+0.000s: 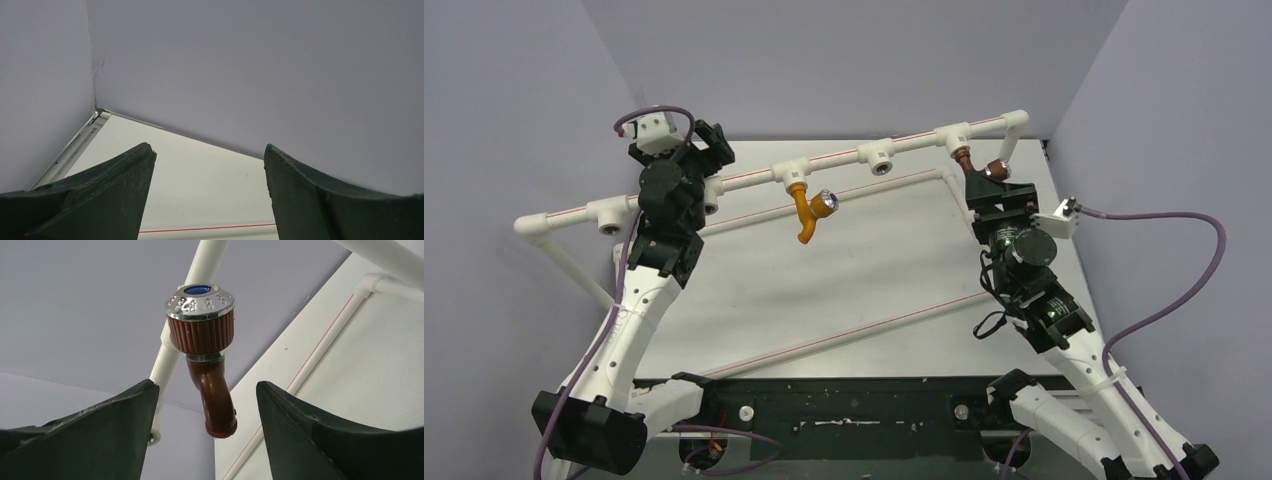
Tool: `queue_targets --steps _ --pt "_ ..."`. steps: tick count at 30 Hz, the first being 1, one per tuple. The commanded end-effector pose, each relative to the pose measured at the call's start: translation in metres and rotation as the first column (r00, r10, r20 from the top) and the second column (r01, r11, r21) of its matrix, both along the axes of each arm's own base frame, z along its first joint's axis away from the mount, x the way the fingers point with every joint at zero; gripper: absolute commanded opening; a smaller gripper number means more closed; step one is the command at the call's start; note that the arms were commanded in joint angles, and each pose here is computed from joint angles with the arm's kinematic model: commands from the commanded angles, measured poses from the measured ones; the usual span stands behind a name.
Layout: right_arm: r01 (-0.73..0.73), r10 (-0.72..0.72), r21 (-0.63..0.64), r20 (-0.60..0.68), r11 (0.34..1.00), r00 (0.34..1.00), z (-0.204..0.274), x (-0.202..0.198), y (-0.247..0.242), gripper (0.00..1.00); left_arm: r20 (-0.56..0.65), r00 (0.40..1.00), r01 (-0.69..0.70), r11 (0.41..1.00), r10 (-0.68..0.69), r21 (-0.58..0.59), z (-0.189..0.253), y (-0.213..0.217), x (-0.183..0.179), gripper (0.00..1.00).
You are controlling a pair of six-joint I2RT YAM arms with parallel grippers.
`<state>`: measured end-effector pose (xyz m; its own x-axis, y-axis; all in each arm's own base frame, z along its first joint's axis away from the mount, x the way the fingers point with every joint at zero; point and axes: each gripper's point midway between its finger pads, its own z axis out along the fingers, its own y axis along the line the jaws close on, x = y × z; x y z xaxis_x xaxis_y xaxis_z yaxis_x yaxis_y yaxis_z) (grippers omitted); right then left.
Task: Install the water faucets
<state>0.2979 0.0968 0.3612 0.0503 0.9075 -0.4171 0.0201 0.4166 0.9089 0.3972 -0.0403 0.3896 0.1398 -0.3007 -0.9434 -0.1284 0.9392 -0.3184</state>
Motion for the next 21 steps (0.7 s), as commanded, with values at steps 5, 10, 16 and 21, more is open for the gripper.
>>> queue_targets --steps 5,10,16,21 --pt "-0.004 -0.003 0.07 0.102 0.998 0.995 0.022 0.015 0.007 0.58 -0.377 0.926 0.071 0.994 -0.034 0.085 -0.12 -0.011 -0.01 0.78" --pt "-0.011 -0.005 0.158 0.103 0.987 0.995 0.015 0.02 0.007 0.42 -0.374 0.926 0.074 0.994 -0.038 0.083 -0.119 -0.012 -0.01 0.78" --pt "-0.027 -0.024 0.316 0.157 0.948 0.987 0.017 0.018 0.001 0.06 -0.37 0.928 0.075 0.994 -0.041 0.08 -0.117 -0.012 -0.01 0.78" --pt "-0.124 0.029 0.462 0.206 0.878 0.978 0.022 0.019 0.01 0.0 -0.372 0.927 0.075 0.994 -0.04 0.081 -0.118 -0.012 -0.01 0.77"
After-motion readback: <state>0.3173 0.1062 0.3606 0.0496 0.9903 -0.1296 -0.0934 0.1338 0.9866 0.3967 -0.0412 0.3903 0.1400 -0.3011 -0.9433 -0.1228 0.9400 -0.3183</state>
